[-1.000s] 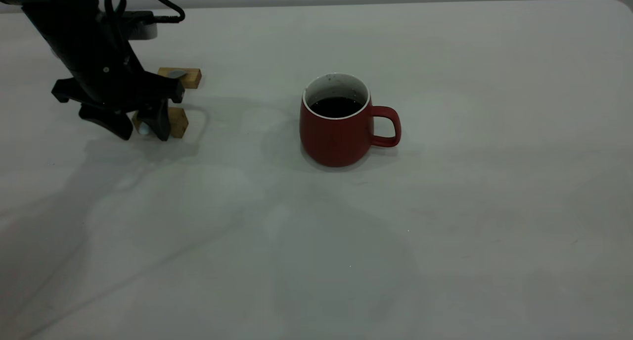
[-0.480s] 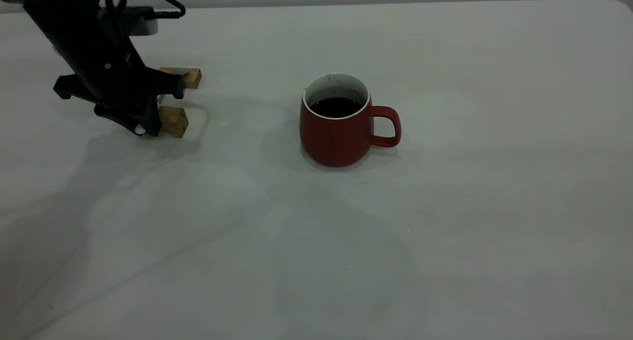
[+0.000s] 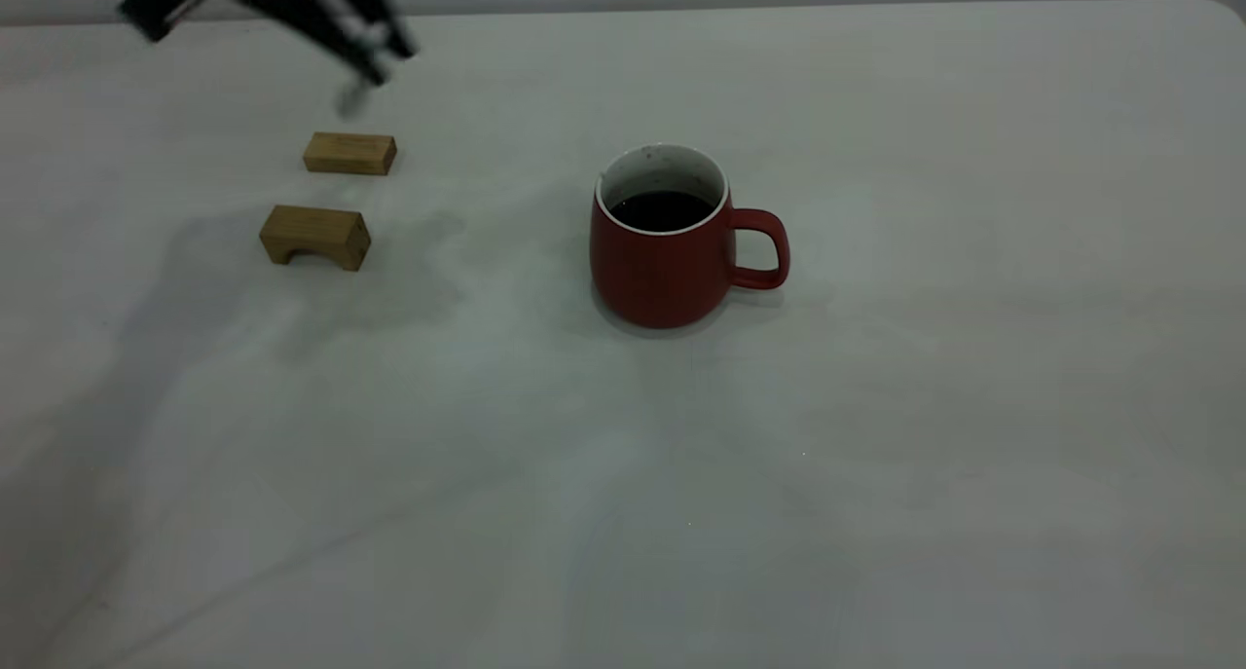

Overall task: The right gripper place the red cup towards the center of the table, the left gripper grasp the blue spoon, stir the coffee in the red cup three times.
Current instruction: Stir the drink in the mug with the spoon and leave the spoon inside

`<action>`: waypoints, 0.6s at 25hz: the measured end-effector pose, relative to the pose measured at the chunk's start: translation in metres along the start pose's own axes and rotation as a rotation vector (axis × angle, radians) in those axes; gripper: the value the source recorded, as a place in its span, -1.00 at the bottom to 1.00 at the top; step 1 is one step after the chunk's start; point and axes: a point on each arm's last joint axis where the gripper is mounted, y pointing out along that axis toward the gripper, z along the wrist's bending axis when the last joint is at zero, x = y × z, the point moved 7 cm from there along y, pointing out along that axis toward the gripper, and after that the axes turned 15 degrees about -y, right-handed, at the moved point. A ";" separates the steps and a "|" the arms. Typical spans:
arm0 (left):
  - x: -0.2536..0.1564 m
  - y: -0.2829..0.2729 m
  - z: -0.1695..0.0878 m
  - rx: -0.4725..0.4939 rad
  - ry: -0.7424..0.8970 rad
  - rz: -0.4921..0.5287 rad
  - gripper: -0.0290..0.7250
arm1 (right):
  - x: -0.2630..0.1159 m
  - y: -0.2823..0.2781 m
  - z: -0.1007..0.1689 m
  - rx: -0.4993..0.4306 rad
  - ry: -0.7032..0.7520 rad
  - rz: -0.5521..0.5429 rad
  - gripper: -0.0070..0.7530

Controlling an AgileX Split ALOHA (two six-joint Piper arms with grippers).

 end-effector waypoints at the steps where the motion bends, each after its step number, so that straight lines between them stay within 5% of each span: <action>1: -0.013 -0.001 -0.003 -0.013 -0.094 0.080 -0.48 | 0.000 0.000 0.000 0.000 0.000 0.000 0.55; 6: -0.054 -0.007 -0.022 -0.072 -0.328 0.340 -0.48 | 0.000 0.000 0.000 0.001 0.000 0.000 0.55; 15: -0.073 0.035 -0.045 -0.085 -0.461 0.549 -0.48 | 0.000 0.000 0.000 0.001 0.000 0.000 0.55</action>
